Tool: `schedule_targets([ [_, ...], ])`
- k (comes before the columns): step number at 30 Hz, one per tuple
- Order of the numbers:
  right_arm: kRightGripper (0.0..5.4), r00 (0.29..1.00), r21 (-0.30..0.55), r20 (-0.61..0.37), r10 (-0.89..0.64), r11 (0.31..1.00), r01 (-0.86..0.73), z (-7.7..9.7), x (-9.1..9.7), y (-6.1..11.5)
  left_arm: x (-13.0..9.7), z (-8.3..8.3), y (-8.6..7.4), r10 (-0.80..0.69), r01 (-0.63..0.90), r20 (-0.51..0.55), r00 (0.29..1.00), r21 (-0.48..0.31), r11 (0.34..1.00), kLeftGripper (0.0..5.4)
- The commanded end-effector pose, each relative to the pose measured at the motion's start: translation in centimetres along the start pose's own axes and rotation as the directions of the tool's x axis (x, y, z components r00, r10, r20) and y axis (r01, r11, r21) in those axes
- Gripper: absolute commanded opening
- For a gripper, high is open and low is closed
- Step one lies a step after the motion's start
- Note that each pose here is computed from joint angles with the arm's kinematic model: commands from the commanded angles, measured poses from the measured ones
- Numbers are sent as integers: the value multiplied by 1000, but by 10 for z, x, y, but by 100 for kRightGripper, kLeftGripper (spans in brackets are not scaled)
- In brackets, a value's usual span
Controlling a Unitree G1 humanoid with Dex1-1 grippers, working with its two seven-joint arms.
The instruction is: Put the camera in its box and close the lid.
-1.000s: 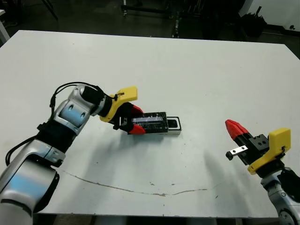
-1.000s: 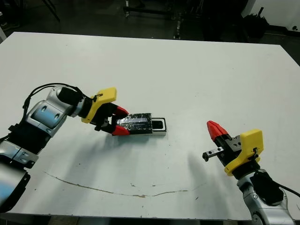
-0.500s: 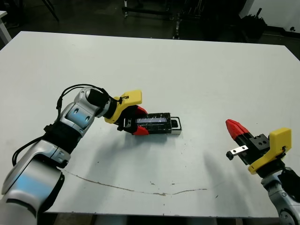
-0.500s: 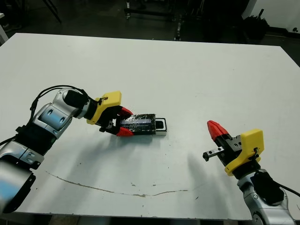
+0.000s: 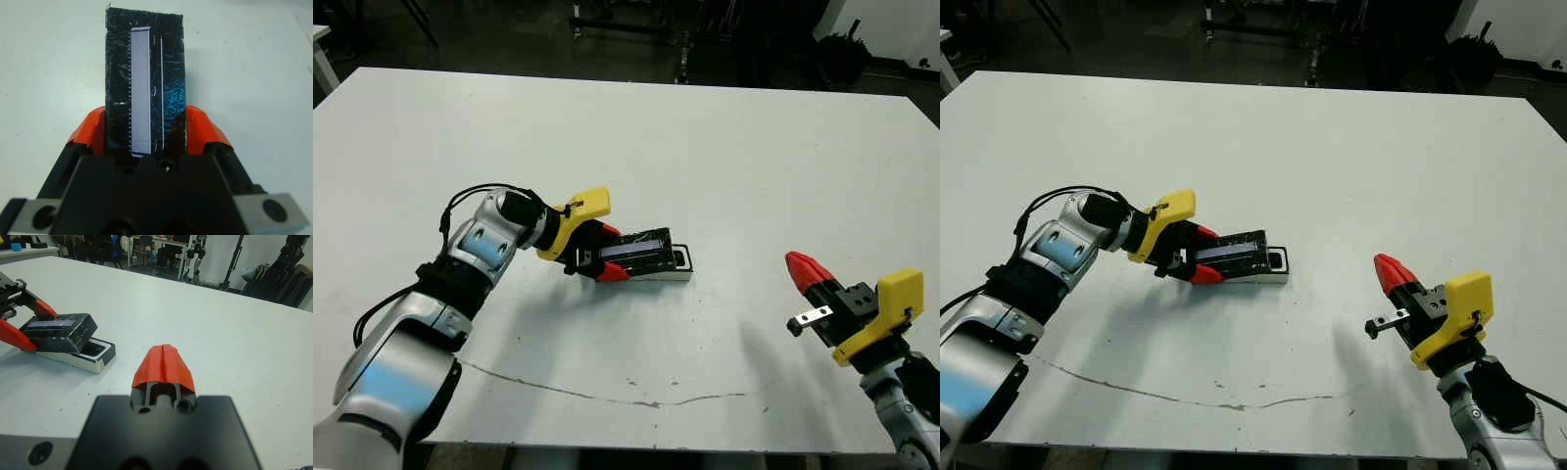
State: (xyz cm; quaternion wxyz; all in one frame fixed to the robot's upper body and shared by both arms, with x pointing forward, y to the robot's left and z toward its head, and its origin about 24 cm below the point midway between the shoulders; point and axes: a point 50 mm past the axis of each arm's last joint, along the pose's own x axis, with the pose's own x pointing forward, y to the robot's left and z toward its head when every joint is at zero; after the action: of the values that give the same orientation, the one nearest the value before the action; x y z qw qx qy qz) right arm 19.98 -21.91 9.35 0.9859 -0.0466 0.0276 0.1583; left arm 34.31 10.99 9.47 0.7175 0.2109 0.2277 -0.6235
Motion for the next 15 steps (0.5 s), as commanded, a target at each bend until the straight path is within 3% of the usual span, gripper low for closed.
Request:
schedule_targets([
  [1,0,1000,-14,-8,-2,1000,2,0,-2,-3,9,-19,-4,-12,8,-48,999,-92,996,313],
  [11,0,1000,-8,-8,-2,1000,2,-1,-1,-2,13,-7,4,-44,32,-100,994,-115,993,313],
  [15,0,1000,-4,-8,-3,1000,3,-1,-1,-1,17,1,6,-50,41,-138,989,-67,997,313],
])
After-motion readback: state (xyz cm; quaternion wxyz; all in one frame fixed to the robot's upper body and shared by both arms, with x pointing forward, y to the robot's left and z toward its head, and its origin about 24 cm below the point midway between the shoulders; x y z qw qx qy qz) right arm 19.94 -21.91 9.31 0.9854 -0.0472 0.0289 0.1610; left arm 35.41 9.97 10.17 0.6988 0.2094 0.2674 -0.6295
